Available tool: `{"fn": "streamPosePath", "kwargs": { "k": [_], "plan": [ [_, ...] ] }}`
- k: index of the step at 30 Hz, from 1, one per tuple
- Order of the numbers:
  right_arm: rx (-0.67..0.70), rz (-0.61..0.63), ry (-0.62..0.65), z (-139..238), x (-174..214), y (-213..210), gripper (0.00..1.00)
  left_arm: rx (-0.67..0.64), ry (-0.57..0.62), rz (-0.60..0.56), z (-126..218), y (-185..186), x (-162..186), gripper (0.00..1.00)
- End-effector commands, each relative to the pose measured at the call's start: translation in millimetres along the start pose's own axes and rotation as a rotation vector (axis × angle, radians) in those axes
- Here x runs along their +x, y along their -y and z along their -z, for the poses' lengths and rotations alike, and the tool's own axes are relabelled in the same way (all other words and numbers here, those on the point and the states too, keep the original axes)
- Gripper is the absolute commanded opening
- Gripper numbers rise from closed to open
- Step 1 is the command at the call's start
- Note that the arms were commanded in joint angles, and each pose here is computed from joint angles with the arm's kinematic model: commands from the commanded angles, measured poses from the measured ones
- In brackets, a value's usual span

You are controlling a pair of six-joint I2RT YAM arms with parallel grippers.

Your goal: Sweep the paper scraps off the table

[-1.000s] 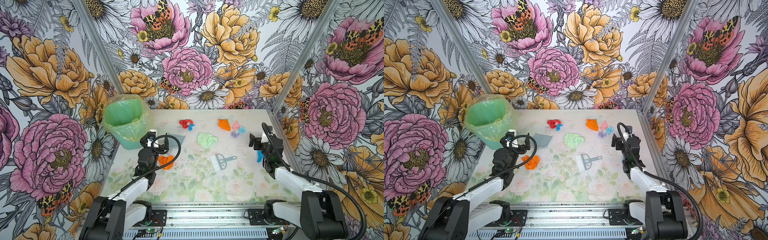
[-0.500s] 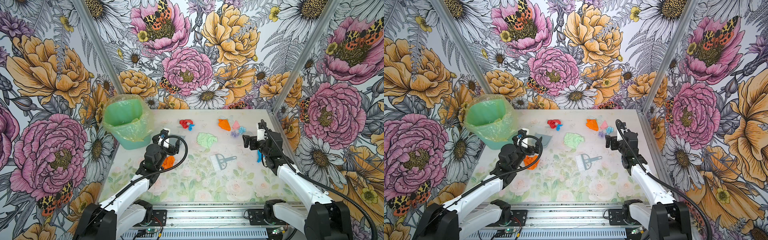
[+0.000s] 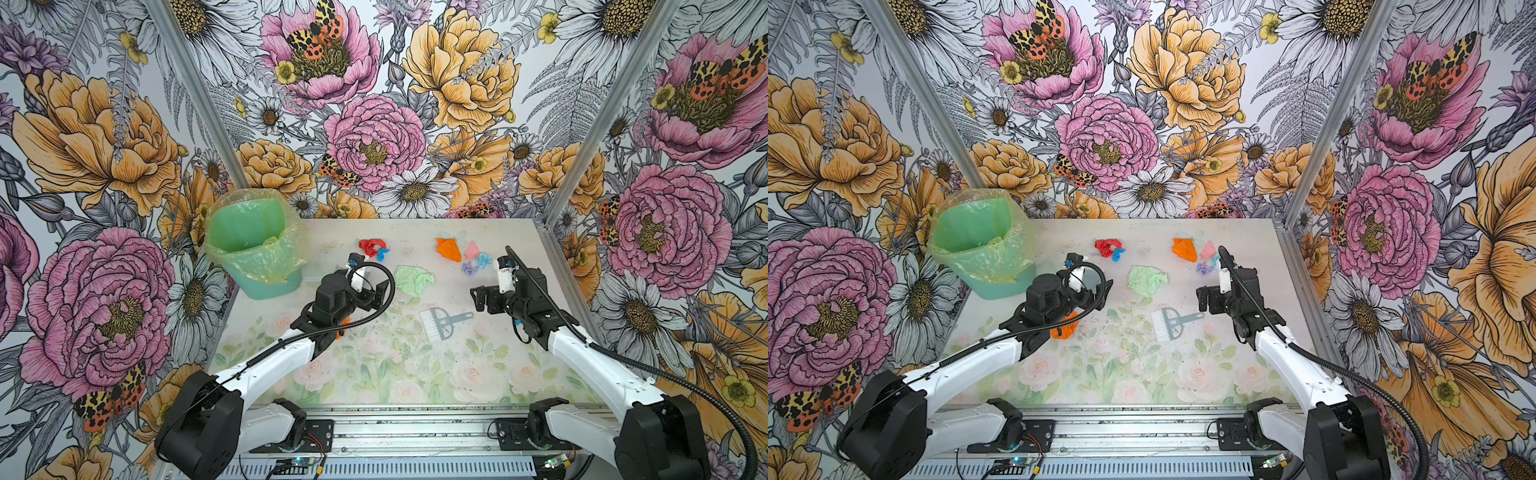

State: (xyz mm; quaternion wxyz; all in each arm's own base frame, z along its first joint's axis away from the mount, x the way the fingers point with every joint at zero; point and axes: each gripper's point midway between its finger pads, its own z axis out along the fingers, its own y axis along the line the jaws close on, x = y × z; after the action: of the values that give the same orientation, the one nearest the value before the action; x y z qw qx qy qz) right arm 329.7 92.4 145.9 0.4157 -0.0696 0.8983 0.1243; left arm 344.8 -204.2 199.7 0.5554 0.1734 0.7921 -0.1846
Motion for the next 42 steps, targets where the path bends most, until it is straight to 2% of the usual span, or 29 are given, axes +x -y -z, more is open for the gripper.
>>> {"fn": "streamPosePath", "kwargs": {
  "k": [1,5,12,17,22,32,42],
  "plan": [
    [0.023,-0.03,-0.014,0.8,-3.5,-2.0,1.0,0.045,-0.062,0.056,-10.6,17.8,1.8,0.99],
    [0.053,-0.031,-0.066,-6.2,8.4,-2.3,1.0,0.095,-0.154,0.073,-26.0,38.0,15.1,0.99],
    [0.158,-0.028,-0.233,-18.0,30.3,7.3,1.0,0.21,-0.26,-0.025,-38.0,82.8,38.1,0.99],
    [0.217,0.016,-0.344,-29.0,45.7,9.6,1.0,0.2,-0.336,-0.098,-45.4,92.5,53.9,0.99],
    [0.231,0.07,-0.403,-39.6,57.1,0.1,1.0,0.21,-0.345,-0.135,-45.3,101.8,59.5,0.99],
    [0.239,0.155,-0.459,-58.3,69.8,-27.4,1.0,0.151,-0.362,-0.148,-26.9,84.5,72.8,0.99],
    [0.291,0.198,-0.508,-65.0,75.4,-34.5,1.0,0.11,-0.34,-0.089,0.3,58.5,79.8,0.99]
  ]
}}
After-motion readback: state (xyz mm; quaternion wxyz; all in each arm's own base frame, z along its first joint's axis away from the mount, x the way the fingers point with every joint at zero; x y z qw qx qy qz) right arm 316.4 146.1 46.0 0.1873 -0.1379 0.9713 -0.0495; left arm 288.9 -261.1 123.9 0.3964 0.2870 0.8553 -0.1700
